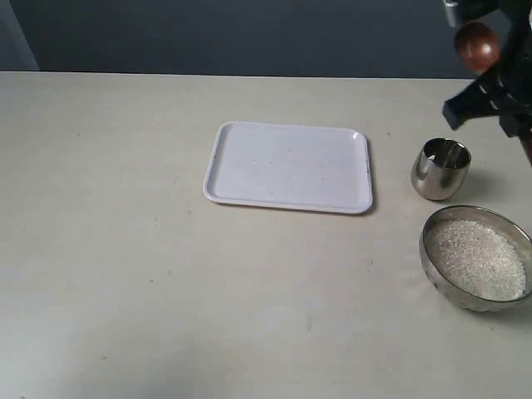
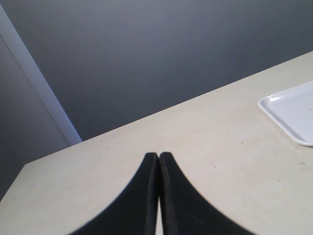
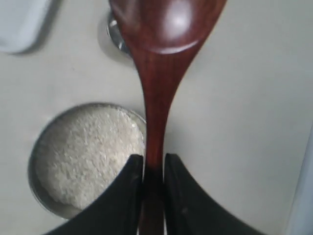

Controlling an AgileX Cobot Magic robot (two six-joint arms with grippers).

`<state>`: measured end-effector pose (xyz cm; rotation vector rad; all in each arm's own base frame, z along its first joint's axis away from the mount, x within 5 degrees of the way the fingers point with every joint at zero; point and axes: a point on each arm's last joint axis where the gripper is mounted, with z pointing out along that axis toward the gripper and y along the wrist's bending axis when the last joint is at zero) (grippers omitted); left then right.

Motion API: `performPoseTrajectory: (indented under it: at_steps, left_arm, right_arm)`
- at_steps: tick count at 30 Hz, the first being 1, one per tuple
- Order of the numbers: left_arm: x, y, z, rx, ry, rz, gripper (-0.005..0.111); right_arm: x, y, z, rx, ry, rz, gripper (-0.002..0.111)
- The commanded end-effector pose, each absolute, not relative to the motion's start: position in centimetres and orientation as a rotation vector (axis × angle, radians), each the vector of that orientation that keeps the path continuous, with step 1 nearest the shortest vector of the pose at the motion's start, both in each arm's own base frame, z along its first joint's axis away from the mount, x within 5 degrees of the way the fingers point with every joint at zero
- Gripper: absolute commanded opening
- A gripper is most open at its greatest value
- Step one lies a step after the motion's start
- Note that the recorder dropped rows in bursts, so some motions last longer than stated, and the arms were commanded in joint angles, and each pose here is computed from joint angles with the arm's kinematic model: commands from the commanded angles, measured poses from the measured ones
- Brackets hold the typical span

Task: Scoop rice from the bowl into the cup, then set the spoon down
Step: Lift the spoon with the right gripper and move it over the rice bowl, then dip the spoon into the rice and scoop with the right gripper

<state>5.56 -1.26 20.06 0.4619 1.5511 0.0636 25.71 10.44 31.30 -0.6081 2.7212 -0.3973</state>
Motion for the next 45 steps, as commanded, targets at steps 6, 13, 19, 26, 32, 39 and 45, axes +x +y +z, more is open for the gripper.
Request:
performPoseTrajectory:
  at_steps: [6,13,19,26,32,39,45]
  left_arm:
    - [5.5,-1.3,20.3,0.454,1.535,0.055,0.0]
    - [5.5,-1.3,20.3,0.454,1.535,0.055,0.0]
    - [5.5,-1.3,20.3,0.454,1.535,0.055,0.0]
    - [5.5,-1.3,20.3,0.454,1.535,0.055,0.0]
    - [5.5,-1.3,20.3,0.454,1.535,0.055,0.0]
    - [5.5,-1.3,20.3,0.454,1.535,0.055,0.0]
    - [5.5,-1.3,20.3,0.454,1.535,0.055,0.0]
  right_arm:
    - [20.4,6.1,25.2,-0.73,2.888,-0.616,-0.001]
    - [20.3,5.9,24.7,-0.813,2.873,-0.681,-0.001]
    - [21.4,6.0,22.3,-0.923,2.906,-0.834,-0.001]
    - [22.2,8.0,19.5,-1.154,2.877,-0.972,-0.001]
    - [22.7,8.2,18.9,-1.23,2.821,-1.069,-0.001]
    - [22.6,7.8,18.6,-1.266,2.793,-1.123,-0.001]
    - [22.3,7.6,18.3,-1.283,2.8,-1.137,-0.001]
